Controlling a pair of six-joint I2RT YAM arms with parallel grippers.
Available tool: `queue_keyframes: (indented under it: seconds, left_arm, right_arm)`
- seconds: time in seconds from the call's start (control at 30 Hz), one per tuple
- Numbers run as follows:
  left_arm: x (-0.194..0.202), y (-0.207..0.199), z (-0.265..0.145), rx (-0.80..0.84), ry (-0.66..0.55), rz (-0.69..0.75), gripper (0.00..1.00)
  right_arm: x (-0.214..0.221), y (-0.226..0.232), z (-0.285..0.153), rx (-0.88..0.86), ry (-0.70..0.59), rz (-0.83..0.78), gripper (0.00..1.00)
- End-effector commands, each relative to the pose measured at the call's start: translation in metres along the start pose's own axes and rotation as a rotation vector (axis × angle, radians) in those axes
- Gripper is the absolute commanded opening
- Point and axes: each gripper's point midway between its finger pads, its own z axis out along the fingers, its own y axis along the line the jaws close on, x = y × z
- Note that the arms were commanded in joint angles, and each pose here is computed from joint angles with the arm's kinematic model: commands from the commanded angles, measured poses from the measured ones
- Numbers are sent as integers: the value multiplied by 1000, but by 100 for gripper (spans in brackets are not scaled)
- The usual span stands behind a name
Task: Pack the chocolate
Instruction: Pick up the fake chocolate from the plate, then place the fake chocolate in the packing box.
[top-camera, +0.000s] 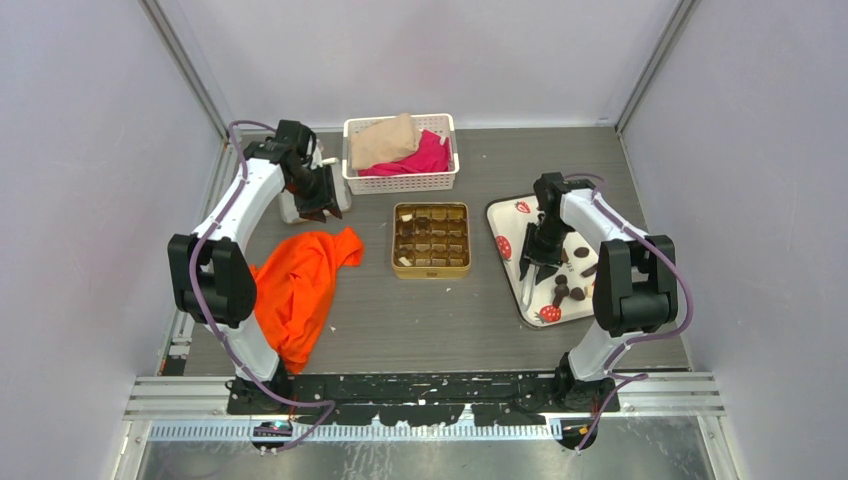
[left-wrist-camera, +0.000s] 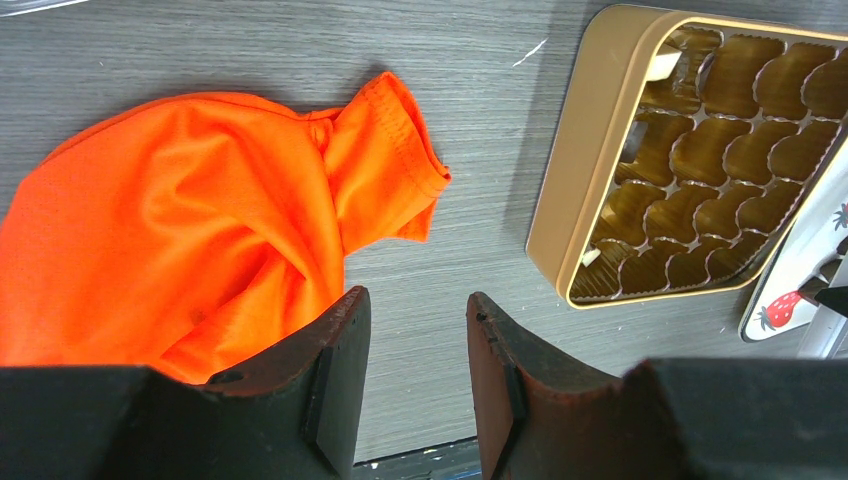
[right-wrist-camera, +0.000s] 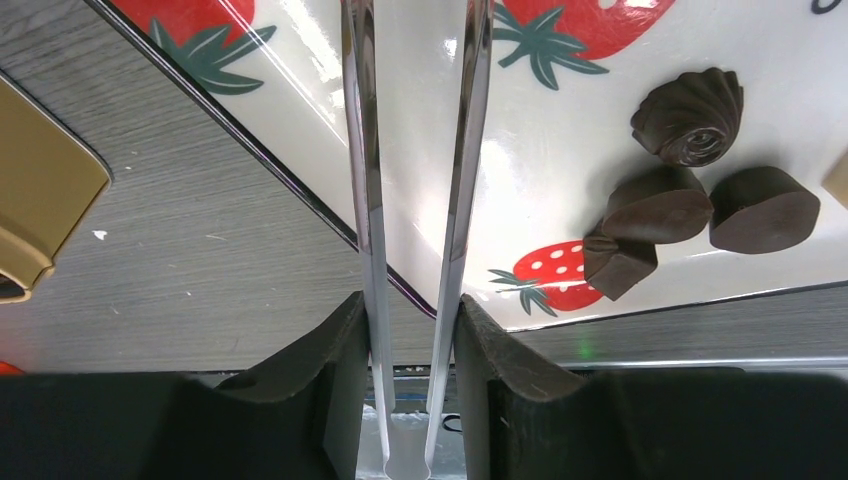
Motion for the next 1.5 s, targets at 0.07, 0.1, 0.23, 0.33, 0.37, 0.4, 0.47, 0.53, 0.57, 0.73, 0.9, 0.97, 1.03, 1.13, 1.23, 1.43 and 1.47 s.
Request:
queue_keyframes:
  seconds: [0.07, 0.1, 0.23, 0.33, 0.37, 0.4, 0.47, 0.53, 0.57, 0.73, 0.9, 0.97, 1.03, 1.13, 1.23, 1.43, 1.47]
  left_arm:
    - [-11, -4, -15, 17, -58, 2, 42]
    - [-12, -4, -15, 17, -58, 2, 42]
    - [-12, -4, -14, 18, -56, 1, 42]
    - [-13, -5, -13, 18, -57, 1, 42]
    - [-14, -5, -13, 19, -57, 2, 42]
    - [-14, -5, -13, 20, -56, 2, 41]
    - [-15, -5, -13, 20, -56, 3, 42]
    - [-15, -6, -13, 20, -55, 3, 42]
    - [-16, -6, -13, 20, -58, 3, 42]
    - [-17, -6, -13, 19, -59, 5, 41]
    - [-18, -6, -12, 18, -61, 7, 42]
    - [-18, -6, -13, 19, -62, 6, 42]
    - [-18, -5, -13, 16, -63, 8, 42]
    - [-18, -4, -13, 11, -64, 10, 41]
    - [-17, -4, -13, 10, -63, 8, 42]
    - [-15, -3, -15, 7, -63, 11, 42]
    - [-15, -2, -15, 4, -64, 12, 42]
  right_arm:
    - [-4, 8, -16, -48, -20, -18, 1]
    - [-4, 8, -15, -48, -20, -19, 1]
    - [-2, 7, -17, -46, -21, -18, 1]
    - [-3, 6, -21, -40, -32, -19, 1]
    - [-3, 6, -23, -39, -37, -20, 1]
    - [-3, 6, -25, -40, -40, -20, 1]
    - [-4, 7, -29, -43, -47, -20, 1]
    - [-5, 8, -36, -45, -61, -20, 1]
    - [-6, 8, -39, -47, -69, -19, 1]
    - [-7, 15, -55, -65, -88, -31, 1]
    - [-2, 38, -76, -68, -116, -117, 1]
    - [4, 56, -85, -76, -128, -176, 1]
    - [14, 79, -93, -86, -140, -250, 1]
    - [32, 109, -93, -97, -129, -348, 1]
    - [48, 142, -87, -117, -119, -423, 1]
    - [77, 188, -64, -137, -88, -546, 1]
    - [80, 192, -61, -141, -82, -557, 1]
